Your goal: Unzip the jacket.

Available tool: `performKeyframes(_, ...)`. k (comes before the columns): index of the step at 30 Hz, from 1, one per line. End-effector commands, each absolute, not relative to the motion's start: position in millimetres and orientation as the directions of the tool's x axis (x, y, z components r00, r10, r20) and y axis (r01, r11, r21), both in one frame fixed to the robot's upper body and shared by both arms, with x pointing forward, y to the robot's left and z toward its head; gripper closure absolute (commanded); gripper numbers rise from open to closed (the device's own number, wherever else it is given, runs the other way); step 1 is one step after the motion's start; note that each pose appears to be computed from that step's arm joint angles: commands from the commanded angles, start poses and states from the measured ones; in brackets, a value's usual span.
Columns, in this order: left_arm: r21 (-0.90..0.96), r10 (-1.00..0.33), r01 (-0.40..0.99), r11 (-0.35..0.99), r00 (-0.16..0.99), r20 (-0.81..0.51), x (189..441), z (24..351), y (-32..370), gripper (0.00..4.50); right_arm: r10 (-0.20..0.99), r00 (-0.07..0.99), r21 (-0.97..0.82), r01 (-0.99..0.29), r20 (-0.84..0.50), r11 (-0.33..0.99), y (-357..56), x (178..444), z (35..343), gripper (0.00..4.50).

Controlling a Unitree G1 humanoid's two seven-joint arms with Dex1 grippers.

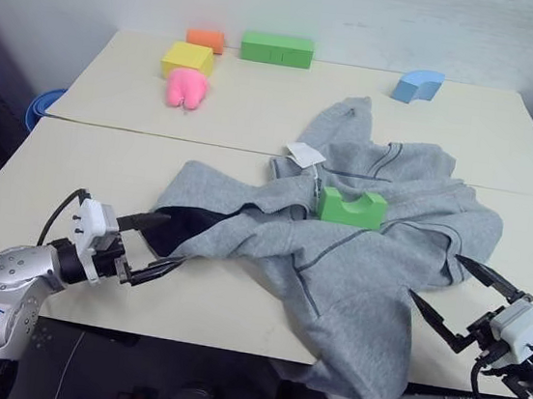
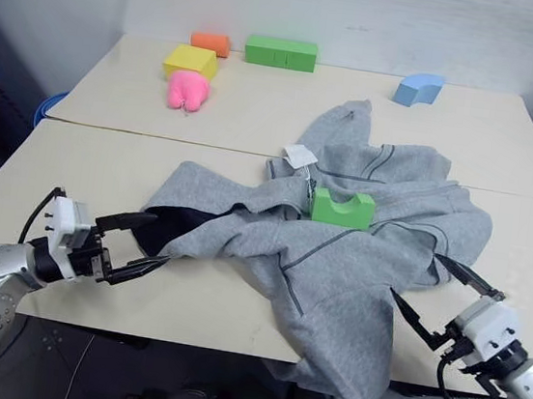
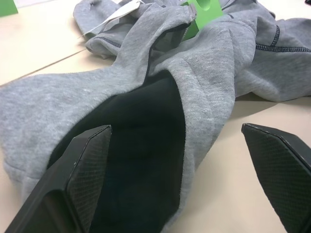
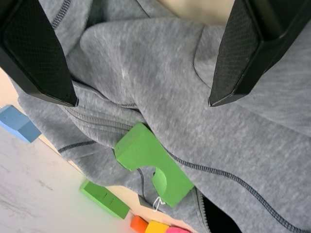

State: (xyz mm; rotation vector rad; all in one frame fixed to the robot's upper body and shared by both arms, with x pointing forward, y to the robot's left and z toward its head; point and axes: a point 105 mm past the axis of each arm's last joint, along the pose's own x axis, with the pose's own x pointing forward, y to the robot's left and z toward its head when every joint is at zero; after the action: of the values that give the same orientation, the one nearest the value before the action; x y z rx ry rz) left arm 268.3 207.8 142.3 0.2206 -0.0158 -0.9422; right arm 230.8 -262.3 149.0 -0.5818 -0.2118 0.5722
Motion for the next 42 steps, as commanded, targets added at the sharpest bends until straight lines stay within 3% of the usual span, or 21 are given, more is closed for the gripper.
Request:
performKeyframes(1, 0.303, -0.774, 0.745, 0.594, 0.632, -0.035, 276, 160, 211, 0.00, 0.572, 0.820, -0.586, -0.446, 0.035, 0.676, -267, 227, 160, 0.03)
performKeyframes(3, 0.235, -0.783, 0.759, 0.607, 0.621, 0.014, 275, 168, 208, 0.00, 0.583, 0.812, -0.570, -0.467, 0.025, 0.676, -265, 226, 160, 0.03)
performKeyframes(8, 0.062, -0.854, 0.854, 0.517, 0.520, -0.034, 257, 162, 202, 0.00, 0.608, 0.794, -0.517, -0.520, 0.002, 0.680, -259, 222, 160, 0.03)
performKeyframes(14, -0.007, -0.884, 0.884, 0.467, 0.467, 0.005, 252, 175, 194, 0.00, 0.600, 0.799, -0.392, -0.542, 0.031, 0.743, -252, 228, 168, 0.03)
performKeyframes(19, -0.053, -0.912, 0.913, 0.404, 0.407, 0.052, 250, 186, 179, 0.00, 0.616, 0.787, -0.254, -0.604, -0.036, 0.756, -243, 233, 167, 0.03)
performKeyframes(24, -0.047, -0.914, 0.916, 0.398, 0.401, 0.068, 253, 189, 172, 0.00, 0.577, 0.817, -0.127, -0.573, -0.004, 0.810, -232, 260, 193, 0.03)
performKeyframes(31, -0.019, -0.926, 0.933, 0.360, 0.360, 0.113, 257, 193, 158, 0.00, 0.345, 0.918, 0.056, -0.341, -0.197, 0.938, -219, 336, 206, 0.03)
performKeyframes(35, 0.000, -0.937, 0.944, 0.331, 0.329, 0.117, 258, 195, 151, 0.00, 0.315, 0.902, 0.188, -0.269, -0.294, 0.945, -202, 367, 205, 0.03)
performKeyframes(39, 0.020, -0.932, 0.939, 0.344, 0.339, 0.129, 260, 198, 148, 0.00, 0.372, 0.830, 0.235, -0.296, -0.415, 0.926, -178, 373, 191, 0.03)
performKeyframes(42, 0.023, -0.925, 0.932, 0.362, 0.356, 0.133, 257, 197, 148, 0.00, 0.382, 0.782, 0.212, -0.318, -0.492, 0.924, -173, 367, 180, 0.64)
